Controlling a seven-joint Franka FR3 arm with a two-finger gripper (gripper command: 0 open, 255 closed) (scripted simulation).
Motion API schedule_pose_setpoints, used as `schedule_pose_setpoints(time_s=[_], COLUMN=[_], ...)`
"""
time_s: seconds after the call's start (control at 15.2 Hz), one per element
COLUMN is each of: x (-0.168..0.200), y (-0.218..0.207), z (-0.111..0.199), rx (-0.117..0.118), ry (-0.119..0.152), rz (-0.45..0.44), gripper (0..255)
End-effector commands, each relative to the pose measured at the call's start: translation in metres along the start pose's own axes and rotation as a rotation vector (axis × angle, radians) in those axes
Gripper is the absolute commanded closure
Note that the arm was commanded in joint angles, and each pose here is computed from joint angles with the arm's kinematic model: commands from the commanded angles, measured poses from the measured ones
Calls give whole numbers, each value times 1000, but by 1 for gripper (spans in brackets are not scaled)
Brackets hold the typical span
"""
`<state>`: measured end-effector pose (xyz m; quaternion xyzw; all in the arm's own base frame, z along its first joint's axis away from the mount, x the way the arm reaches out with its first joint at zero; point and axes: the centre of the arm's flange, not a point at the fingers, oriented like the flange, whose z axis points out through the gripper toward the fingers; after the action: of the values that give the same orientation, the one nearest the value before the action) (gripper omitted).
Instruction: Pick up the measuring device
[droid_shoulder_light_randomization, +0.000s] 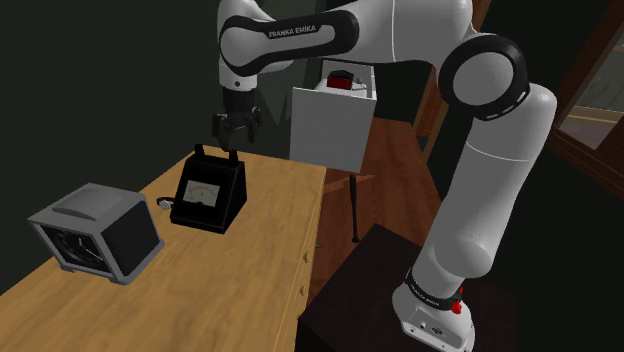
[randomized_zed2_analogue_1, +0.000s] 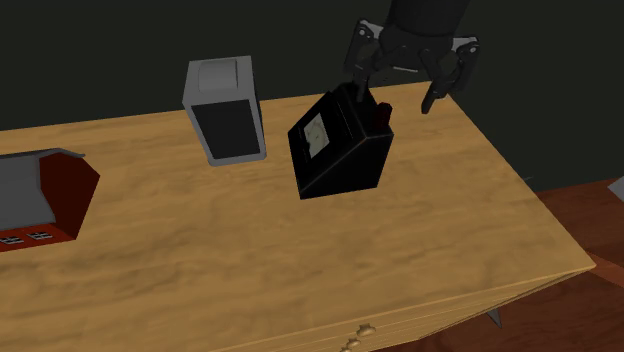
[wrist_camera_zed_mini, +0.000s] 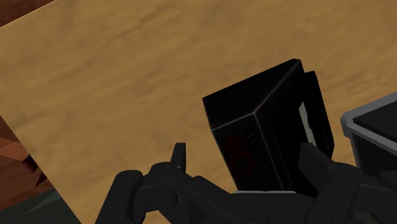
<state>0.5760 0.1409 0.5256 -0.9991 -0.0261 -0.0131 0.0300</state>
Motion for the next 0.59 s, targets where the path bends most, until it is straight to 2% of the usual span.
schedule_pose_setpoints(time_s=[0.0, 0.33, 0.46, 0.53], x=[4, 3, 3, 3], y=[-2, 0, 0, 0], z=[11, 40, 40, 40], rx=[1, 1, 1, 1], ry=[2, 2, 2, 2], rz=[-1, -1, -1, -1], gripper=[0, 0, 0, 255])
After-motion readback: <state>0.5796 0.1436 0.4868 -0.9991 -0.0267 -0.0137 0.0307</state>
